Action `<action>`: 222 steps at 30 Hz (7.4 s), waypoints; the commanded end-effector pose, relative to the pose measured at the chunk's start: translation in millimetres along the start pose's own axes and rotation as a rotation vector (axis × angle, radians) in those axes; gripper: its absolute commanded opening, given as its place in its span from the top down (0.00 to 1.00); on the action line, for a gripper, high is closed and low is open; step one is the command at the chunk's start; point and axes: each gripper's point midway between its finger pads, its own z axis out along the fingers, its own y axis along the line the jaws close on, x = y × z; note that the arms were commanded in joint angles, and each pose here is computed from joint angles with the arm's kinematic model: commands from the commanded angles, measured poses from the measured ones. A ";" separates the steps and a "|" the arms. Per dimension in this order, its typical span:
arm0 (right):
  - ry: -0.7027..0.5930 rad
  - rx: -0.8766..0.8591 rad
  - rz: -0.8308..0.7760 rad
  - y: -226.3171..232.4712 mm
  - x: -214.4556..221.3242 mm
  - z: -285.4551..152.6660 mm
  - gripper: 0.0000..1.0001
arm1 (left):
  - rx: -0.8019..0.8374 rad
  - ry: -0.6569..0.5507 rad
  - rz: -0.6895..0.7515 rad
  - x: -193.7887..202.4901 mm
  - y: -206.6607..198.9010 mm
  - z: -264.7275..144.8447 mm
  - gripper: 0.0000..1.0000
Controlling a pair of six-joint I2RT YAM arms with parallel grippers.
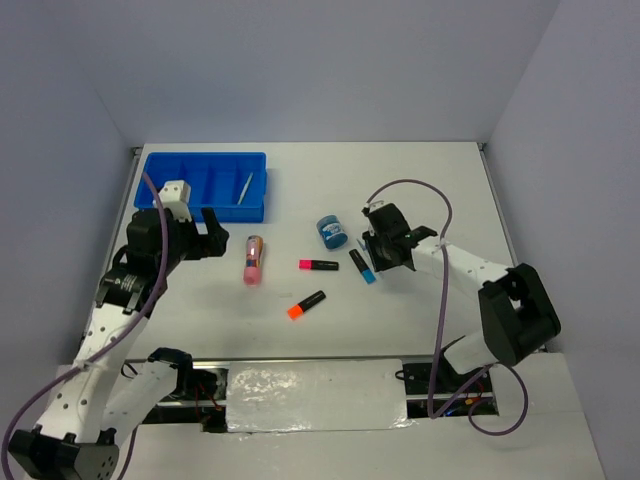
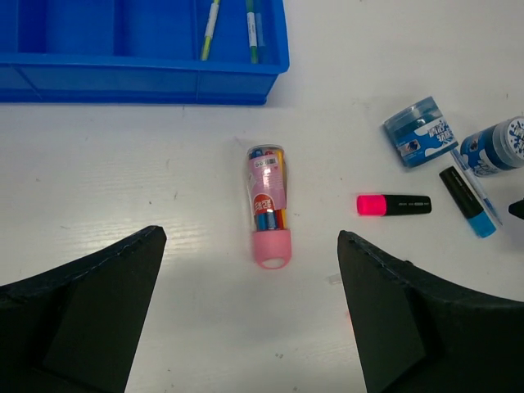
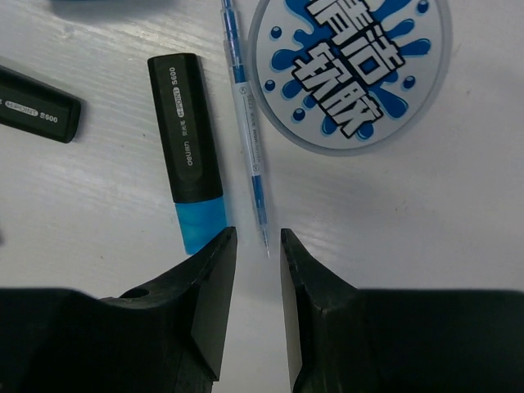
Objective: Sort the stationery into containers
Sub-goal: Pick up the pen from the center of the board, then close the pen cap on the pen.
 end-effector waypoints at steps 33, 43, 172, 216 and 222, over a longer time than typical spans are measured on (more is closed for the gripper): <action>0.068 -0.053 -0.047 18.0 -15.3 59.0 0.76 | 0.066 -0.085 0.036 -9.5 -9.0 -9.0 0.01; -0.076 -0.124 -0.009 28.7 -55.3 20.3 1.00 | 0.058 -0.082 0.029 -8.6 -7.7 -8.3 0.01; -0.560 -0.576 0.043 61.5 -36.3 -215.1 1.00 | -0.536 0.362 -0.733 194.0 -122.2 115.7 1.00; -0.882 -1.151 0.144 158.0 -48.0 -283.0 1.00 | 1.134 -0.405 -0.125 -61.0 -269.1 -104.2 1.00; -0.874 -1.177 0.084 164.8 -47.5 -288.7 1.00 | 1.135 -0.392 -0.130 -59.1 -271.7 -100.6 1.00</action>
